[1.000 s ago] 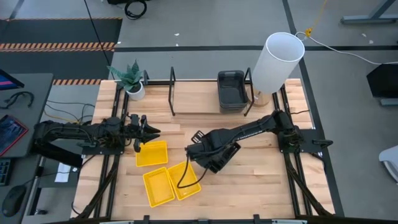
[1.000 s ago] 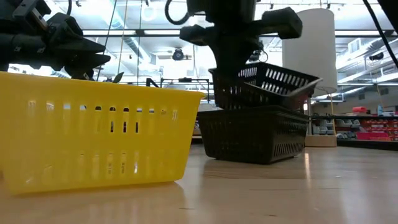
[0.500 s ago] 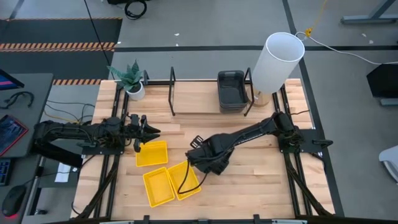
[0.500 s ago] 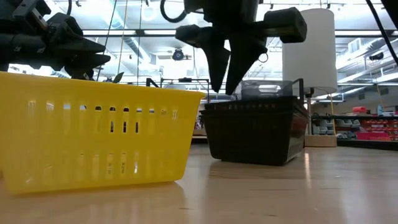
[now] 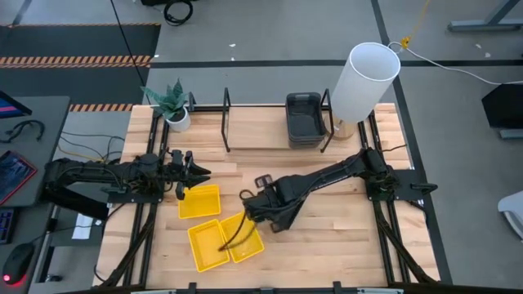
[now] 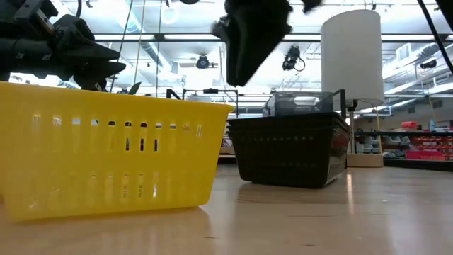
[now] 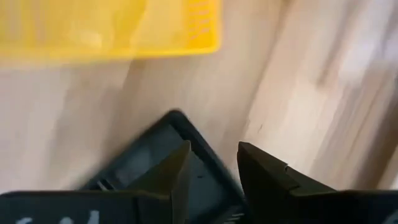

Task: Stack baskets on shelf by color
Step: Put the stacked black bins on the shelf, then stack the bottom left yellow bin on top of the bottom right yellow bin

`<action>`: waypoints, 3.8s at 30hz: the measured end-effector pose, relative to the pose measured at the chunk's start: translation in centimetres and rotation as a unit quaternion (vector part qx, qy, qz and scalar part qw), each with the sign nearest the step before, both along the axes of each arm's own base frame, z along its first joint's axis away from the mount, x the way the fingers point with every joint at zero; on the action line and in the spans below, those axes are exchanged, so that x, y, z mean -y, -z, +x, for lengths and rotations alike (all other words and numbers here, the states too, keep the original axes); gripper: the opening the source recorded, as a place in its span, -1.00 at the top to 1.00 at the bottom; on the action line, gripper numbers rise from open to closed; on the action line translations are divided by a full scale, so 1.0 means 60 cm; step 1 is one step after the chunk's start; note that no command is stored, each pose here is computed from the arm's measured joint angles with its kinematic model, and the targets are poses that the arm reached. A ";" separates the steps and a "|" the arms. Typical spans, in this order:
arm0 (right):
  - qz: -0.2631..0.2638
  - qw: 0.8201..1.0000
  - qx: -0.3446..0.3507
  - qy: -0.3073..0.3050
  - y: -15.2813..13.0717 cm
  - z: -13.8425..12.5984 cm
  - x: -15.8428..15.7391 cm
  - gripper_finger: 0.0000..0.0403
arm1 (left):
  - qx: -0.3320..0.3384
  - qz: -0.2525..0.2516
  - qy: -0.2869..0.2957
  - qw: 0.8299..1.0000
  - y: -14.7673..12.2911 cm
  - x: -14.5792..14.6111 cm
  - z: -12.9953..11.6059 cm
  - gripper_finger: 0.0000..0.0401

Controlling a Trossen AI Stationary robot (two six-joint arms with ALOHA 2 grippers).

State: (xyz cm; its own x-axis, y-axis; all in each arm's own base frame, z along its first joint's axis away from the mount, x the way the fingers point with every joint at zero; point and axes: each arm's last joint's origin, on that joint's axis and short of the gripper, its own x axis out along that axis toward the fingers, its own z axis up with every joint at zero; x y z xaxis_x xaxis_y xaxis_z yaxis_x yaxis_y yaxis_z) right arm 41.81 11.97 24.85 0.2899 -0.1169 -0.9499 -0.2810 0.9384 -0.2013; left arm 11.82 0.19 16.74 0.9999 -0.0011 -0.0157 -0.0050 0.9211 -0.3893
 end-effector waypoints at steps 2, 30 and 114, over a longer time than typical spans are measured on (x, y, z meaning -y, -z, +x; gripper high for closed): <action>0.031 0.994 0.011 0.101 0.000 0.000 0.002 0.32 | 0.000 0.000 0.000 1.000 0.000 0.000 0.000 0.42; 0.115 0.928 -0.009 0.354 0.081 -0.031 -0.044 -0.10 | 0.000 0.000 0.000 1.000 0.000 0.000 0.000 0.42; -0.042 0.963 -0.067 0.259 0.019 -0.015 0.379 0.22 | 0.000 0.000 0.000 1.000 0.000 0.000 0.000 0.42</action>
